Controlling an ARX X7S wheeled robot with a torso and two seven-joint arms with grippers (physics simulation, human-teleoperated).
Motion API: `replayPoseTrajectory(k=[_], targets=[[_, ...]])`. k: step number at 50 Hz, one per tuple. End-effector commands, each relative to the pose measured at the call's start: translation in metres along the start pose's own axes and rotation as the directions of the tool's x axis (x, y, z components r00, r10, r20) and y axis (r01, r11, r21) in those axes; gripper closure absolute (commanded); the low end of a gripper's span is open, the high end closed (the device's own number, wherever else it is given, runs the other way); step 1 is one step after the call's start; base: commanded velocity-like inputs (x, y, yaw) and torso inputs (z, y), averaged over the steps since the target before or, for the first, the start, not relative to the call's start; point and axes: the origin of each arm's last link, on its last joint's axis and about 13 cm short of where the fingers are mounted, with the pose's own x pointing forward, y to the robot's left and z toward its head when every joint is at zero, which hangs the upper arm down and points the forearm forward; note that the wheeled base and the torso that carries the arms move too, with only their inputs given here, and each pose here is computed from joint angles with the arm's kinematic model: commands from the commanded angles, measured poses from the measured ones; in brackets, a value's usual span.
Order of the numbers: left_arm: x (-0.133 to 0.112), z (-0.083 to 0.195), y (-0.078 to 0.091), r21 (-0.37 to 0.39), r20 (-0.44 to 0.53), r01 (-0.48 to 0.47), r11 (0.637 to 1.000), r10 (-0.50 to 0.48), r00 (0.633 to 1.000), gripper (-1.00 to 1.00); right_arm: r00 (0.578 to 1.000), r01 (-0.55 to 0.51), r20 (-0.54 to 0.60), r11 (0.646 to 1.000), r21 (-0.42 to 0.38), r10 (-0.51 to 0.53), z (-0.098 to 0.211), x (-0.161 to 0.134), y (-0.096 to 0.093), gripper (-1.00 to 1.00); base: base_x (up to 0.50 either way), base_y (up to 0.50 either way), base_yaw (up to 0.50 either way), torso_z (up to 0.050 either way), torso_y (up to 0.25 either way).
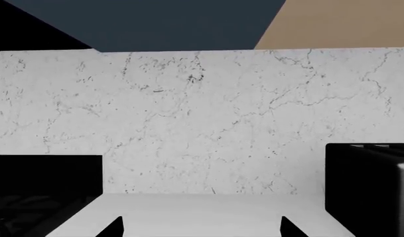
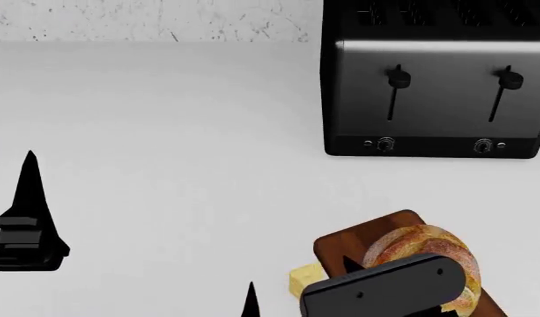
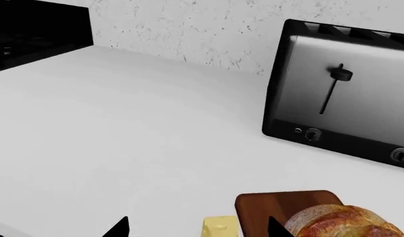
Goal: Pick up the wedge of cheese and place it on the slice of bread to prepare a simple cheese on bread dish.
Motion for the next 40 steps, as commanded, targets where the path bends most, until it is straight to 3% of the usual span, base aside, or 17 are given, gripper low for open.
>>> replayPoseTrajectory(k=[1,4,6,8,23,40], targets=[[0.0,0.0,0.0,0.0,-0.001,0.0,1.0,0.0,1.0,-1.0,1.0,-0.003,-0.012,1.0,-0.011,0.003,0.002,-0.001,0.0,-1.0,0.0,0.0,0.0,0.0,0.0],[0.0,0.0,0.0,0.0,-0.001,0.0,1.0,0.0,1.0,-1.0,1.0,-0.003,-0.012,1.0,-0.011,0.003,0.002,-0.001,0.0,-1.0,0.0,0.0,0.0,0.0,0.0],[-0.003,0.004,0.001,-0.049,0.052,0.034,0.998,-0.032,0.998,-1.0,1.0,-0.002,-0.02,1.0,-0.014,0.002,0.003,0.001,0.0,-1.0,0.0,0.0,0.0,0.0,0.0],[-0.002,0.003,0.002,-0.058,0.034,0.018,0.998,-0.016,0.999,-1.0,0.999,-0.015,-0.041,1.0,0.001,0.015,0.004,0.005,0.0,-1.0,0.0,0.0,0.0,0.0,0.0],[-0.002,0.004,0.001,-0.051,0.035,0.026,0.998,-0.024,0.999,-1.0,0.986,-0.055,-0.155,0.997,0.062,0.064,0.009,0.015,-0.002,-1.0,0.0,0.0,0.0,0.0,0.0],[-0.002,0.003,0.002,-0.052,0.042,0.019,0.998,-0.016,0.999,-1.0,0.969,-0.015,-0.247,1.0,0.016,0.018,0.01,0.016,-0.001,-1.0,0.0,0.0,0.0,0.0,0.0]])
